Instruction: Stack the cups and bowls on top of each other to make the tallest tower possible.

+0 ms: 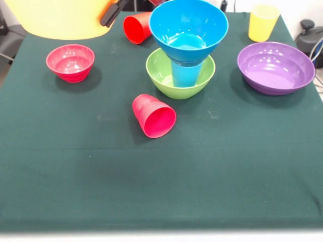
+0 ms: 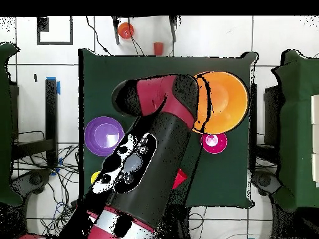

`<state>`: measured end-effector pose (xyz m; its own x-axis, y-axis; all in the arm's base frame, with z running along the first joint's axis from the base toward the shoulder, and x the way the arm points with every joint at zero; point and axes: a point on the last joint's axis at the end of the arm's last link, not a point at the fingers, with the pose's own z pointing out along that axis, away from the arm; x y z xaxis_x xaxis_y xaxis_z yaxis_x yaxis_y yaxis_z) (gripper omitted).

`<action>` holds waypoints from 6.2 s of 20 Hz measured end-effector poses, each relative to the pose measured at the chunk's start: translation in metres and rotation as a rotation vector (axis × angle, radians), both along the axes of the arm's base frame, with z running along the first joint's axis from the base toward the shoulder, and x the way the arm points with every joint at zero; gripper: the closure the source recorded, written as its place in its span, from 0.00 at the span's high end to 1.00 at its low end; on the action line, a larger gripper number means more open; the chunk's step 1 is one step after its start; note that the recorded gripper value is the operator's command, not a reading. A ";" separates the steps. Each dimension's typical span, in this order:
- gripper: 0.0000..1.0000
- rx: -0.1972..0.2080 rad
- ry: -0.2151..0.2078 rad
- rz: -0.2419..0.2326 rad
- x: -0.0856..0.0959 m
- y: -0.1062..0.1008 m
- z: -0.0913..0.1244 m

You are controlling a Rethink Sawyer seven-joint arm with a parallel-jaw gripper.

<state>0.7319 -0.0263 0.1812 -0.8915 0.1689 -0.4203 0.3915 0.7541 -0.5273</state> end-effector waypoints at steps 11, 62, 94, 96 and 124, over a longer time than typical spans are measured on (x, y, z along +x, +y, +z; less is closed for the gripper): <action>0.00 0.003 -0.019 0.000 0.003 0.000 0.013; 0.00 -0.146 -0.008 0.066 -0.017 0.038 0.041; 0.00 -0.218 0.028 0.012 -0.042 0.031 0.007; 0.00 -0.221 0.028 0.011 -0.042 0.030 0.008; 0.00 -0.344 0.048 0.041 -0.069 0.052 0.029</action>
